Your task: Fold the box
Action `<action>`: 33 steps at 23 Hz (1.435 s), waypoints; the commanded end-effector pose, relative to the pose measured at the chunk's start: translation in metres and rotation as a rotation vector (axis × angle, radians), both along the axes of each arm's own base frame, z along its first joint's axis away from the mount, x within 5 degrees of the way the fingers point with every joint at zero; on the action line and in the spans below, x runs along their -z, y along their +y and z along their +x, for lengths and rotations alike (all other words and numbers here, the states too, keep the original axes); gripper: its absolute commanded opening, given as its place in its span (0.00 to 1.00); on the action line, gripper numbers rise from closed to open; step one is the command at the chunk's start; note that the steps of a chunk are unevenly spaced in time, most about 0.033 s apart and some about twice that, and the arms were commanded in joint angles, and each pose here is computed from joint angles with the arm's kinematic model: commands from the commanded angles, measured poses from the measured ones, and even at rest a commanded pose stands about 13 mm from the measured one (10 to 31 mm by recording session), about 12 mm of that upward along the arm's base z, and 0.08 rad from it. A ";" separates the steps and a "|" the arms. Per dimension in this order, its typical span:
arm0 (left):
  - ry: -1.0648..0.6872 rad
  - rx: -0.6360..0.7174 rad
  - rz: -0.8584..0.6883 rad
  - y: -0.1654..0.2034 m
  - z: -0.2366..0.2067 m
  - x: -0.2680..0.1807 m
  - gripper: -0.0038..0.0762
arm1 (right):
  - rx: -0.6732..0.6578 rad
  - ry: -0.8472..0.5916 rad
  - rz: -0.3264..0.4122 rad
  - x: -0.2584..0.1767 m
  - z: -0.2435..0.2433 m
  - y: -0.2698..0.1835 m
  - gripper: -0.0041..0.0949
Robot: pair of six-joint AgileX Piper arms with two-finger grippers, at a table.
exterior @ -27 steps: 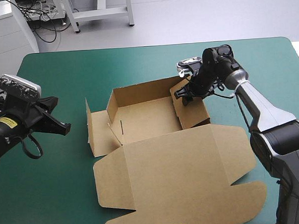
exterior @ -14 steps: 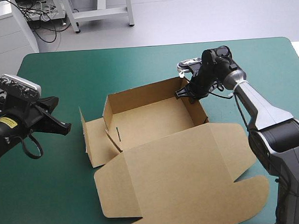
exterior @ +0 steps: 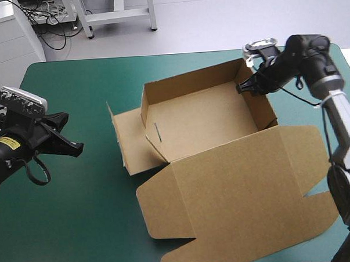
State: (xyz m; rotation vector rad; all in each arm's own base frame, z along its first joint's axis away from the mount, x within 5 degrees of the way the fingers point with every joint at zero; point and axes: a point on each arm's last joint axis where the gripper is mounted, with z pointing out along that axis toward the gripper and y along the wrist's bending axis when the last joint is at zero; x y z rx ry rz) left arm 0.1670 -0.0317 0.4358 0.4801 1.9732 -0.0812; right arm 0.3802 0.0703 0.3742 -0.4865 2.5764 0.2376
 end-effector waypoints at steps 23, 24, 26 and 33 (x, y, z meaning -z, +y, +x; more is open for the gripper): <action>0.171 0.143 -0.422 0.011 0.079 0.029 0.04 | -0.015 -0.431 0.250 -0.140 -0.120 -0.048 0.02; 0.176 0.189 -0.454 0.009 0.082 0.031 0.04 | -0.017 -0.431 0.249 -0.140 -0.120 -0.048 0.02; 0.205 0.238 -0.489 0.007 0.088 0.036 0.04 | -0.020 -0.433 0.257 -0.141 -0.120 -0.047 0.02; 0.262 0.433 -0.670 -0.003 0.105 0.046 0.19 | -0.022 -0.458 0.288 -0.144 -0.119 -0.046 0.02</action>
